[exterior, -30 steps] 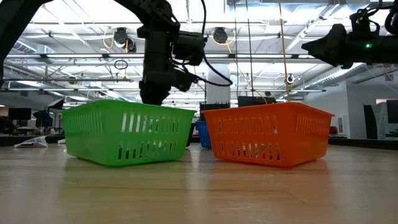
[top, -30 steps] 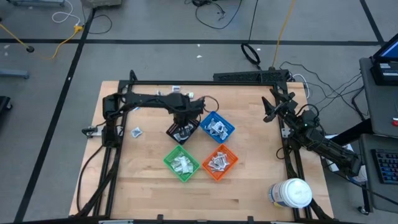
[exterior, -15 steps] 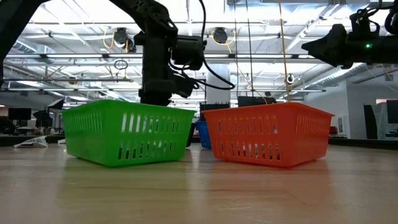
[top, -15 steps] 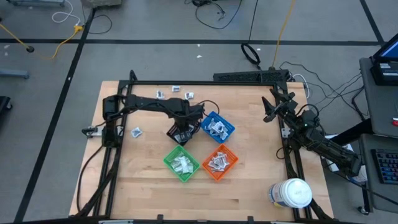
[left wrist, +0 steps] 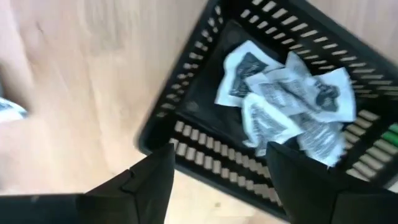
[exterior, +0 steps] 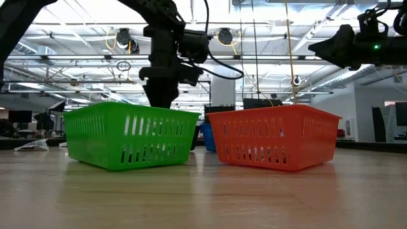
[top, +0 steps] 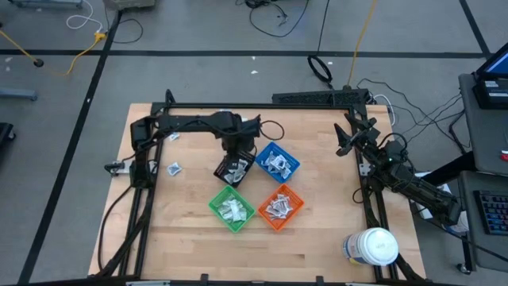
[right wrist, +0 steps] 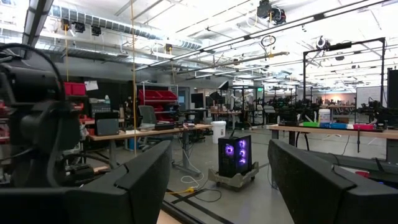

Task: Pick & Place First Aid Supplies
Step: Put the black towelette pack into the black bin

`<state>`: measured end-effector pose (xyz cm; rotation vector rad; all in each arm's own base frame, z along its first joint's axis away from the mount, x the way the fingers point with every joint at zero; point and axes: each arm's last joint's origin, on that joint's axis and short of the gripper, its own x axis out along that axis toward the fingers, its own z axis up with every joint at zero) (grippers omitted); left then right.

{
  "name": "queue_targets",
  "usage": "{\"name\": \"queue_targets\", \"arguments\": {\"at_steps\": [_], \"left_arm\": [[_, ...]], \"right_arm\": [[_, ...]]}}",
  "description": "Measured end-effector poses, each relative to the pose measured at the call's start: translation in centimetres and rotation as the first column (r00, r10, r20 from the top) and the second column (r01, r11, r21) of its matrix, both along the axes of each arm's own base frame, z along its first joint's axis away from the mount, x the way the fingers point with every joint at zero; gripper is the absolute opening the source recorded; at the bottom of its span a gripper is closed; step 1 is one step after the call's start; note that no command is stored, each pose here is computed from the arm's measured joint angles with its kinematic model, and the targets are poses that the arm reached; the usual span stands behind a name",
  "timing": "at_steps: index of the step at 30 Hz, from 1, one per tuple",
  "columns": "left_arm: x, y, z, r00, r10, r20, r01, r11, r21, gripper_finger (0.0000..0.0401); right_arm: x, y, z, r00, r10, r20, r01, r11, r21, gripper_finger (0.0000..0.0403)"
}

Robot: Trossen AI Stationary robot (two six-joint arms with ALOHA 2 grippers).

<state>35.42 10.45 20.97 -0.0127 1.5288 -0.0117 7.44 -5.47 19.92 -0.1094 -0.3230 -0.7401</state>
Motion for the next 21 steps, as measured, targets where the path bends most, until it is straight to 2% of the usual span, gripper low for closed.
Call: {"name": "queue_targets", "arguments": {"at_steps": [5,10,14,21], "left_arm": [[-0.2,1.7,0.6,0.994,-0.112,0.021,0.111,0.994,0.018,0.0268],[-1.0,5.1,1.7,0.992,-0.108,0.059,0.105,0.993,0.047,0.0269],[-1.6,7.8,2.3,0.992,-0.082,0.099,0.074,0.994,0.077,0.0269],[-2.1,12.5,1.6,0.992,0.057,0.11,-0.066,0.995,0.076,0.0269]], "right_arm": [[0.0,0.0,0.0,1.0,0.0,0.0,0.0,1.0,0.0,0.0263],[0.0,0.0,0.0,1.0,0.0,0.0,0.0,1.0,0.0,0.0263],[0.0,0.0,0.0,1.0,0.0,0.0,0.0,1.0,0.0,0.0263],[0.0,0.0,0.0,1.0,0.0,0.0,0.0,1.0,0.0,0.0263]]}}
